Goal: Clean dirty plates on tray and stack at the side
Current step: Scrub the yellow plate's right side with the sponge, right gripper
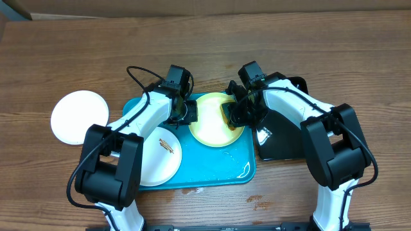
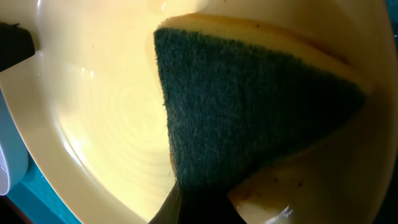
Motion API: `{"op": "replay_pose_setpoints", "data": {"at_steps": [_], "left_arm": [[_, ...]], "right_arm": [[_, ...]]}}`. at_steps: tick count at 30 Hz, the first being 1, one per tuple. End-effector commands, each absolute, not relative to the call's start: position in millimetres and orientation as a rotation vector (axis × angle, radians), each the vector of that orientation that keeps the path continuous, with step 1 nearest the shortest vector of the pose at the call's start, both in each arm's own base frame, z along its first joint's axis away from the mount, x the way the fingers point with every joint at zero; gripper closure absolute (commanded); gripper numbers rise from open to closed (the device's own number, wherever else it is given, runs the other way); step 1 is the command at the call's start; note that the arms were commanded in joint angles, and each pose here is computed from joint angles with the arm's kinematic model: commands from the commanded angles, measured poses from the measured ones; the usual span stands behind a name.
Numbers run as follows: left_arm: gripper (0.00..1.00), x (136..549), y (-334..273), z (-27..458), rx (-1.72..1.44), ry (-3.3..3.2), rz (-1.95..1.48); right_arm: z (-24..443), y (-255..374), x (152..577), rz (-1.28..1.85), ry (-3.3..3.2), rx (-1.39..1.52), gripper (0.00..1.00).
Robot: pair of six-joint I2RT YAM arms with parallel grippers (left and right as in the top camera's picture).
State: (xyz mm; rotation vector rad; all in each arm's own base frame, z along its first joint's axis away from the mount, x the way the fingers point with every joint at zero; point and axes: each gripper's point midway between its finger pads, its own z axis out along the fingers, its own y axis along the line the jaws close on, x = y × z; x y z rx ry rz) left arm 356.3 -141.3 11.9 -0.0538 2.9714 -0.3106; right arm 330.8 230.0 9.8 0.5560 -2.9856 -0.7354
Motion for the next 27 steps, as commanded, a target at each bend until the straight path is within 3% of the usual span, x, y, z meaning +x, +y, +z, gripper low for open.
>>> {"op": "replay_pose_setpoints", "data": {"at_steps": [1, 21, 27], "left_arm": [[0.96, 360, -137, 9, -0.080, 2.971, -0.288], [0.96, 360, -137, 9, -0.080, 2.971, -0.288], [0.96, 360, -137, 9, -0.080, 2.971, -0.288]], "right_arm": [[4, 233, 325, -0.753, -2.958, 0.546, 0.96], [12, 248, 336, -0.875, -2.970, 0.424, 0.96], [35, 268, 341, -1.059, -2.915, 0.455, 0.96]]}}
